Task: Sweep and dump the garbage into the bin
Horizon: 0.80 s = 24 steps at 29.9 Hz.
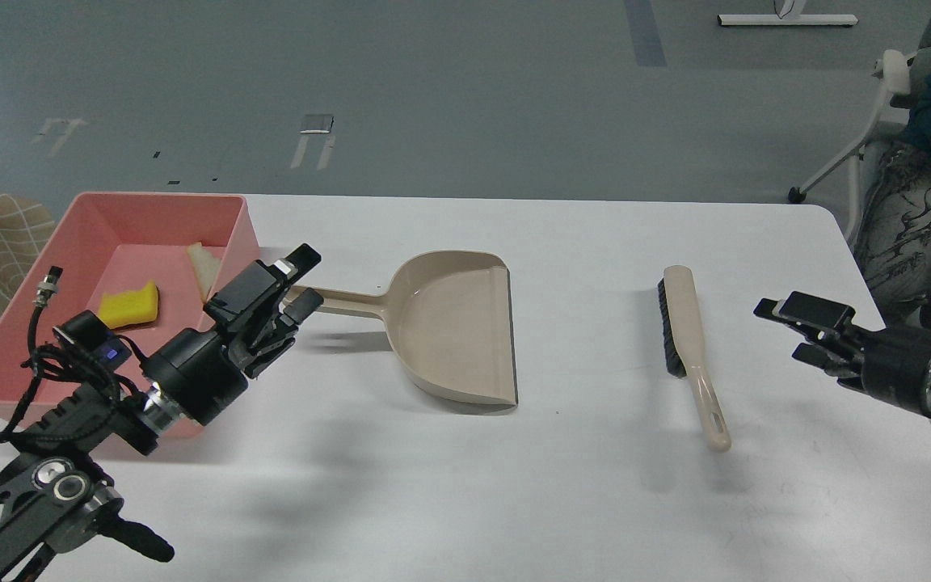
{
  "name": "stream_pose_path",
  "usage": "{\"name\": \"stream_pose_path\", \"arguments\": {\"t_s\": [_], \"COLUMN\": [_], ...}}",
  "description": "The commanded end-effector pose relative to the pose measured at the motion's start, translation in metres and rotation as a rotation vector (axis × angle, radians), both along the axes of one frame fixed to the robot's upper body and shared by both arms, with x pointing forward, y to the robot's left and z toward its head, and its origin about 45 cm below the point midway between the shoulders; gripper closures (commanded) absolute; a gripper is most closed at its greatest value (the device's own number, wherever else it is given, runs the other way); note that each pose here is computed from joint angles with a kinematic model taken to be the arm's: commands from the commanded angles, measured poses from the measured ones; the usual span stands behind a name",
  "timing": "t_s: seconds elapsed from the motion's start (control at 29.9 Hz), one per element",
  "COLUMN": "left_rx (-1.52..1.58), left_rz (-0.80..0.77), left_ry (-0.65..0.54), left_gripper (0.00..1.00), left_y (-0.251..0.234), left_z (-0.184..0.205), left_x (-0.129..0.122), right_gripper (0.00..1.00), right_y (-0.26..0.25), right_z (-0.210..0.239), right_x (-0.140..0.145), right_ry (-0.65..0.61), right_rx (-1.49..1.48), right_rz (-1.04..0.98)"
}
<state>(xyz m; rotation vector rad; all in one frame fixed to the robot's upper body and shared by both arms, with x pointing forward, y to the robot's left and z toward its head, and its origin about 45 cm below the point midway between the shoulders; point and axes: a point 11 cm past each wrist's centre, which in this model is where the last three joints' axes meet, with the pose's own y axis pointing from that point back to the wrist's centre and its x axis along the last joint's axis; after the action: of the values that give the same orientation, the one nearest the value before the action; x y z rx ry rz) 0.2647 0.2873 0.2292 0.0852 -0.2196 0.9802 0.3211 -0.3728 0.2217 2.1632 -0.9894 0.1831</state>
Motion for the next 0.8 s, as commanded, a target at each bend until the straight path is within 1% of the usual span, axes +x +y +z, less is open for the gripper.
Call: {"name": "stream_pose_path", "arguments": {"t_s": [0.0,0.07,0.1,0.13,0.2,0.23,0.27,0.33,0.37,0.4,0.47,0.5,0.6,0.67,0.74,0.77], "left_rx": [-0.071,-0.082,-0.099,-0.11,-0.134,-0.135,-0.136,-0.145,-0.154,-0.16,-0.202,-0.211,-0.245,-0.314,-0.344,-0.373], "left_rz": [0.025,0.037,0.059,0.066,0.097,0.109,0.132,0.165,0.196,0.206,0.19,0.192,0.223,0.22,0.222,0.234], "left_ry": [-0.097,-0.116,-0.143,-0.159,-0.211,-0.22,-0.23,-0.232,-0.222,-0.211,-0.194,-0.188,-0.151,-0.113,-0.084,-0.046], "left_gripper": [0.02,0.02,0.02,0.02,0.02,0.02,0.02,0.02,0.02,0.02,0.02,0.02,0.02,0.02,0.02,0.02], "left_y": [0.028,0.034,0.043,0.045,0.056,0.06,0.067,0.076,0.083,0.084,0.063,0.059,0.052,0.031,0.024,0.02], "left_z": [0.057,0.074,0.09,0.099,0.123,0.127,0.133,0.136,0.136,0.133,0.135,0.135,0.128,0.122,0.114,0.102], "left_x": [0.031,0.042,0.055,0.062,0.087,0.093,0.106,0.119,0.132,0.138,0.17,0.177,0.2,0.219,0.226,0.231], "right_gripper": [0.01,0.01,0.01,0.01,0.01,0.01,0.01,0.01,0.01,0.01,0.01,0.01,0.01,0.01,0.01,0.01], "right_y": [-0.025,-0.039,-0.051,-0.056,-0.066,-0.069,-0.071,-0.069,-0.064,-0.062,-0.054,-0.05,-0.034,-0.017,-0.013,-0.008], "right_z": [0.043,0.057,0.069,0.074,0.086,0.091,0.102,0.106,0.111,0.115,0.126,0.126,0.119,0.108,0.101,0.096], "right_x": [0.027,0.036,0.045,0.049,0.068,0.073,0.084,0.095,0.106,0.112,0.131,0.136,0.152,0.163,0.166,0.169], "right_ry": [-0.164,-0.22,-0.27,-0.296,-0.392,-0.416,-0.461,-0.483,-0.509,-0.525,-0.577,-0.582,-0.576,-0.556,-0.542,-0.529], "right_rx": [0.053,0.066,0.084,0.098,0.195,0.219,0.272,0.323,0.373,0.396,0.466,0.484,0.547,0.639,0.699,0.757], "right_rz": [-0.07,-0.109,-0.15,-0.169,-0.238,-0.251,-0.267,-0.274,-0.277,-0.277,-0.287,-0.29,-0.314,-0.349,-0.378,-0.403]}}
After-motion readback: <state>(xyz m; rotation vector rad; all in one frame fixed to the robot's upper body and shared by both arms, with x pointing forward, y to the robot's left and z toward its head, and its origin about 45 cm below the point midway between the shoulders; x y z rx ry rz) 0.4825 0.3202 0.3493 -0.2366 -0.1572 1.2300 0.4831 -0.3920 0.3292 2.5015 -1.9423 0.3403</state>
